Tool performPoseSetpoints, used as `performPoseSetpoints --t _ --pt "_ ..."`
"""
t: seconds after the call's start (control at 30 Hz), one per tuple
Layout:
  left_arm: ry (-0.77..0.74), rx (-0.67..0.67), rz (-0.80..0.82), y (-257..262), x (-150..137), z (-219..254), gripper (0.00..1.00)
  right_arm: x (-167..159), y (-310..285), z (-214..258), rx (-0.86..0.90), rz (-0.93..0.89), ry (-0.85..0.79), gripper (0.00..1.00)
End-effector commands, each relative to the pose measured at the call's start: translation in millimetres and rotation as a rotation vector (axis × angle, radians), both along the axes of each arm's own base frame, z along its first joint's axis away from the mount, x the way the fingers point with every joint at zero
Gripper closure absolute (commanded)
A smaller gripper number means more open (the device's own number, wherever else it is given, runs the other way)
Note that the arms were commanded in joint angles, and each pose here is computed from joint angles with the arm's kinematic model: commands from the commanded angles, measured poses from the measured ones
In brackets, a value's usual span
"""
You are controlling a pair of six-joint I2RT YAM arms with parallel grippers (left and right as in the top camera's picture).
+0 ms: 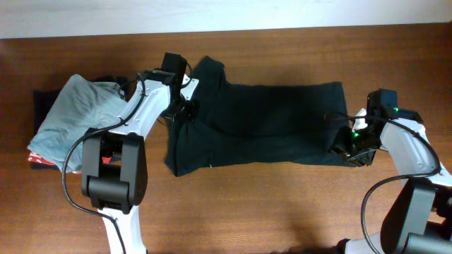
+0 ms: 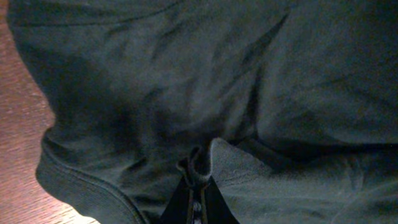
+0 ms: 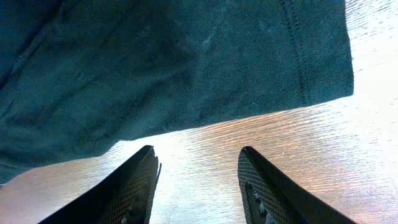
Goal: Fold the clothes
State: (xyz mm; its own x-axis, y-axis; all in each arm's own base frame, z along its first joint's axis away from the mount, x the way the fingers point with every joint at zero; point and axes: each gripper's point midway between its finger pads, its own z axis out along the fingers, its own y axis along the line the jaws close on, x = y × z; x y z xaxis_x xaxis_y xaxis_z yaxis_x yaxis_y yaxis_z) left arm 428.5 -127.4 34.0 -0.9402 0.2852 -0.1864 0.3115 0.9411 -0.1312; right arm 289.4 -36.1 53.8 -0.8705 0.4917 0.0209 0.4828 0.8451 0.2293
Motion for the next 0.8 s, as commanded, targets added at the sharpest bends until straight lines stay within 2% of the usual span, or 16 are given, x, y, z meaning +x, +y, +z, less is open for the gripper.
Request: performPoseSetpoints --t 0.0,0.2,0.27,0.3,0.33,0.37,0.4,0.43,0.53,0.77 --pt "-0.055 0.021 -0.011 4.6 12.6 8.1 0.97 5.4 -3.0 5.9 -0.018 -0.007 -0.023 0.54" --pt "-0.115 0.016 -0.009 2.7 26.7 11.7 0.96 5.8 -3.1 5.9 -0.019 -0.007 -0.024 0.54" --pt "-0.125 0.014 -0.009 2.2 29.1 12.4 0.92 5.8 -3.1 5.9 -0.019 -0.007 -0.024 0.54" --pt "-0.127 0.013 -0.009 2.1 29.6 12.5 0.83 5.8 -3.1 5.9 -0.019 -0.007 -0.024 0.54" --pt "-0.127 0.013 -0.009 2.1 29.5 12.5 0.65 5.8 -3.1 5.9 -0.019 -0.007 -0.024 0.54" --pt "-0.125 0.014 -0.009 2.2 29.1 12.3 0.57 5.8 -3.1 5.9 -0.019 -0.007 -0.024 0.54" --pt "-0.122 0.015 -0.009 2.5 28.4 11.9 0.42 5.8 -3.1 5.9 -0.019 -0.007 -0.024 0.54" --pt "-0.119 0.016 -0.009 2.7 27.7 11.7 0.37 5.8 -3.1 5.9 -0.019 -0.007 -0.024 0.54" --pt "-0.097 0.024 -0.008 4.7 22.5 10.1 0.36 5.4 -3.0 5.9 -0.019 -0.006 -0.023 0.54" --pt "0.135 0.067 0.063 17.5 -30.6 1.9 0.44 -0.5 -10.8 3.8 -0.063 -0.040 0.012 0.54"
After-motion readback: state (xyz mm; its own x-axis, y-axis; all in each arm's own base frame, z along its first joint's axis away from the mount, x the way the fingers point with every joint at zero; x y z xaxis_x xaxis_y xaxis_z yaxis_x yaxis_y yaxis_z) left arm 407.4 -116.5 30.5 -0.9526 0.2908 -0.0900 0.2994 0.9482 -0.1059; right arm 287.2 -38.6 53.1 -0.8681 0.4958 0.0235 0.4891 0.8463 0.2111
